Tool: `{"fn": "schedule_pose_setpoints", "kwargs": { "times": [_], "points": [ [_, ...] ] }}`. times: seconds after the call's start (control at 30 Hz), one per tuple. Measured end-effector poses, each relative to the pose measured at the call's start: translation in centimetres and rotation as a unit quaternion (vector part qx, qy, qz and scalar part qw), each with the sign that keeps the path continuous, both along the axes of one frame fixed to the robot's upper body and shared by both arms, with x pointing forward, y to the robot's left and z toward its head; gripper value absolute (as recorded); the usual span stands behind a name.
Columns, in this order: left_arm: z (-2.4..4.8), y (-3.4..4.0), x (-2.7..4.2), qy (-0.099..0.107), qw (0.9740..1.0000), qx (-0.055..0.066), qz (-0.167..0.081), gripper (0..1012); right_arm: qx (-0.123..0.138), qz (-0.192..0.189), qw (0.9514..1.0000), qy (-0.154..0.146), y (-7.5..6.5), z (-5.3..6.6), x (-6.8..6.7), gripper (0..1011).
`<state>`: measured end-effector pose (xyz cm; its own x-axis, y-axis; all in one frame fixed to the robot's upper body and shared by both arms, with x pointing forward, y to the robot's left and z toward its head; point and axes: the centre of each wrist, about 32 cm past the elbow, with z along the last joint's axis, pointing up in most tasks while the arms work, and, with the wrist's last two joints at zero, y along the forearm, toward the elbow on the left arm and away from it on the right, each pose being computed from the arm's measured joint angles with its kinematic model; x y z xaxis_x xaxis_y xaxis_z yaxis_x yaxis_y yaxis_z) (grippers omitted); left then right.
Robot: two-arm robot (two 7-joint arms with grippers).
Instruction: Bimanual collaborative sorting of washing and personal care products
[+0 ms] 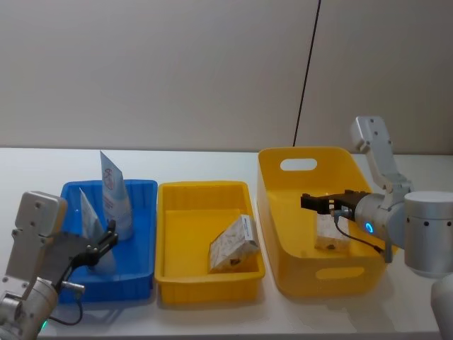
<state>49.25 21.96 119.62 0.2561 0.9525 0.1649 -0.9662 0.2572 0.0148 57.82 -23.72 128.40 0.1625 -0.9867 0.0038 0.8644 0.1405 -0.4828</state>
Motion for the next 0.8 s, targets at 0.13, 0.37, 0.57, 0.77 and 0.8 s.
{"fn": "schedule_pose_setpoints", "kwargs": {
  "times": [0.13,0.37,0.57,0.77,0.8],
  "points": [
    [-0.46,-0.07,0.08,0.008,1.0000,-0.002,-0.002,1002,0.000,0.000,1.0000,0.000,0.0,0.0,0.0,1004],
    [-1.09,-0.25,0.40,0.018,0.9998,-0.002,-0.004,1002,0.000,0.000,1.0000,0.000,0.0,0.0,0.0,1003],
    [-1.90,-0.63,0.95,0.028,0.9996,0.001,-0.001,1002,0.000,0.000,1.0000,0.000,0.0,0.0,0.0,1004],
    [-2.25,-1.01,1.39,0.025,0.9996,0.005,0.010,1002,0.000,0.000,1.0000,0.000,0.0,0.0,0.0,1003],
    [-2.34,-1.03,1.46,0.025,0.9996,0.007,0.012,1002,0.000,0.000,1.0000,0.000,0.0,0.0,0.0,1004]
  ]
}}
